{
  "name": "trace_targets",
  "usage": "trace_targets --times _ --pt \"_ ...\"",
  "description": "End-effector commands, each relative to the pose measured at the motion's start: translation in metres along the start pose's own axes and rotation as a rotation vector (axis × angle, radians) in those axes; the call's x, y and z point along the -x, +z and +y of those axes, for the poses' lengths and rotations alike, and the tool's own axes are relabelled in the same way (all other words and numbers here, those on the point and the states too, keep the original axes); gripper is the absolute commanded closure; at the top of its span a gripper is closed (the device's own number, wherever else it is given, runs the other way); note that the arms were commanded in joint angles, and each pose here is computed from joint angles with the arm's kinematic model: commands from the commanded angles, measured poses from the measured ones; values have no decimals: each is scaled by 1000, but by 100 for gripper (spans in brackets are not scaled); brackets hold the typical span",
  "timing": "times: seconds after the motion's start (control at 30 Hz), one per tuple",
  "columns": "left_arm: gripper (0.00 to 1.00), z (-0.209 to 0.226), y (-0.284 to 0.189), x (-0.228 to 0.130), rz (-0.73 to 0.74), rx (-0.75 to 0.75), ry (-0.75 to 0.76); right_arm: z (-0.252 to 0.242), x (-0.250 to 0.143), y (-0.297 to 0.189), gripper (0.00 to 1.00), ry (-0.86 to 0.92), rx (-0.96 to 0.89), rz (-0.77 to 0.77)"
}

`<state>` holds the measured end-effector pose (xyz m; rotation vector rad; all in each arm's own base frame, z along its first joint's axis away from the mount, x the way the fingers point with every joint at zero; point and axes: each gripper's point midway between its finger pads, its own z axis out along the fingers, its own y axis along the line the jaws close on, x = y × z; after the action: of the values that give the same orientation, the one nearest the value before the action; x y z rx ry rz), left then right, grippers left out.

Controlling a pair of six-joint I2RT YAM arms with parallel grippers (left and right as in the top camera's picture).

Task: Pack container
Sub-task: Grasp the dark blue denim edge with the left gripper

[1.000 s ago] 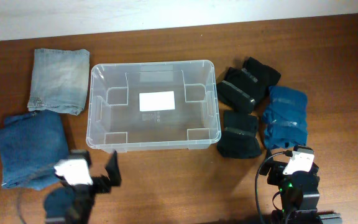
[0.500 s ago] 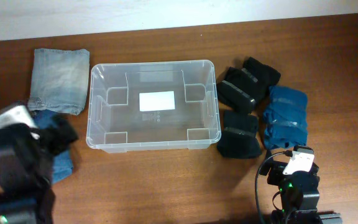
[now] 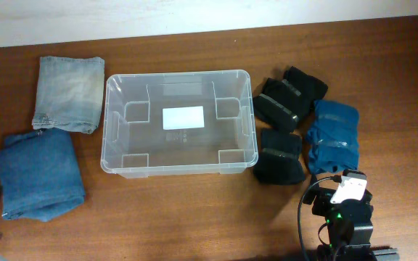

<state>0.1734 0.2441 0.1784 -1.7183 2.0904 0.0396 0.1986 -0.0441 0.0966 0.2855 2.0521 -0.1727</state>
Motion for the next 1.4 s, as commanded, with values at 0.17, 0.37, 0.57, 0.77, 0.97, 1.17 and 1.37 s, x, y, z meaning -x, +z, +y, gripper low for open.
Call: trace_targets --times 0.17,0.37,0.57,0.77,0.97,1.17,1.37 --pt "0 5 69 -4 249 -146 100 -2 0 1 2 16 -9 -6" --pt "1 9 109 -12 344 -200 119 -2 0 1 2 16 -9 -6" --pt "1 14 125 -3 318 -188 169 -2 0 1 1 16 -9 -6" --pt "1 2 134 10 255 -263 252 -2 0 1 2 16 -9 -6" --pt "1 -5 155 2 293 -354 287 -2 0 1 2 16 -9 -6" --pt "4 -7 174 -8 332 -404 292 -2 0 1 2 16 -9 -6" --pt "16 -6 194 -23 395 -443 268 -2 0 1 2 16 -9 -6"
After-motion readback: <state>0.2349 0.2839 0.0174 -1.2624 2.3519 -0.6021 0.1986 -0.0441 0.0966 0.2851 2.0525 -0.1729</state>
